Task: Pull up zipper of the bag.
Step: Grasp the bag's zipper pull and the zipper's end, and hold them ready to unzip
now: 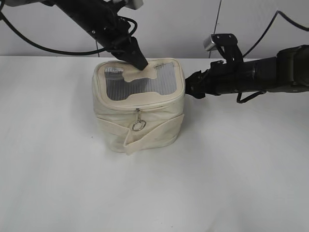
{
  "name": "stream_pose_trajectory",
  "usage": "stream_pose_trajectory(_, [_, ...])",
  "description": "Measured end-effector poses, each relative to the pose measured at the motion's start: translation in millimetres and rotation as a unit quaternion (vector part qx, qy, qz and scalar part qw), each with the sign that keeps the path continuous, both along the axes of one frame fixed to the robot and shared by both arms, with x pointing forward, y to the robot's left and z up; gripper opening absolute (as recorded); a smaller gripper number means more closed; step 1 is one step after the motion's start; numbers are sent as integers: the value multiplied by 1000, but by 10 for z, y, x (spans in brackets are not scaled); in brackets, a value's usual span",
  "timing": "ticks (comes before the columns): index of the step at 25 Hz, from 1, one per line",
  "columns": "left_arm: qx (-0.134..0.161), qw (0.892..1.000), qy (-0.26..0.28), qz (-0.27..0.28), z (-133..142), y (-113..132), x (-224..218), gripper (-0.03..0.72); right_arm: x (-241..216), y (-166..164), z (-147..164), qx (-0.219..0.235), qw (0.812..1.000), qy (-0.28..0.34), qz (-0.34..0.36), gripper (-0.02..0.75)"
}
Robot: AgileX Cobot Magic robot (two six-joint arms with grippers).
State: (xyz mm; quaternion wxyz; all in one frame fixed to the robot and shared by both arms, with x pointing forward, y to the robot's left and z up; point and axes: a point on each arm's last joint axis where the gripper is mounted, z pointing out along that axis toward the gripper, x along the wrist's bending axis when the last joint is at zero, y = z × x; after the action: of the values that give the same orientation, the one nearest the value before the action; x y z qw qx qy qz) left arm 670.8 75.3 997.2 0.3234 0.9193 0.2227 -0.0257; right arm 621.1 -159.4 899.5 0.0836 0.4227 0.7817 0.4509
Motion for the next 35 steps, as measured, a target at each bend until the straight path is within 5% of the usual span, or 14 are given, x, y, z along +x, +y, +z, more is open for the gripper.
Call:
stream_pose_trajectory(10, [4, 1000, -3, 3, -4, 15, 11, 44, 240, 151, -116, -4, 1000, -13, 4, 369])
stream_pose_trajectory(16, [4, 1000, -3, 4, -4, 19, 13, 44, 290, 174, -97, -9, 999, -32, 17, 80])
stream_pose_trajectory(18, [4, 1000, -3, 4, -4, 19, 13, 44, 294, 177, -90, -10, 999, -35, 19, 39])
stream_pose_trajectory(35, [3, 1000, -2, 3, -3, 12, 10, 44, -139, -5, -66, -13, 1000, -4, 26, 18])
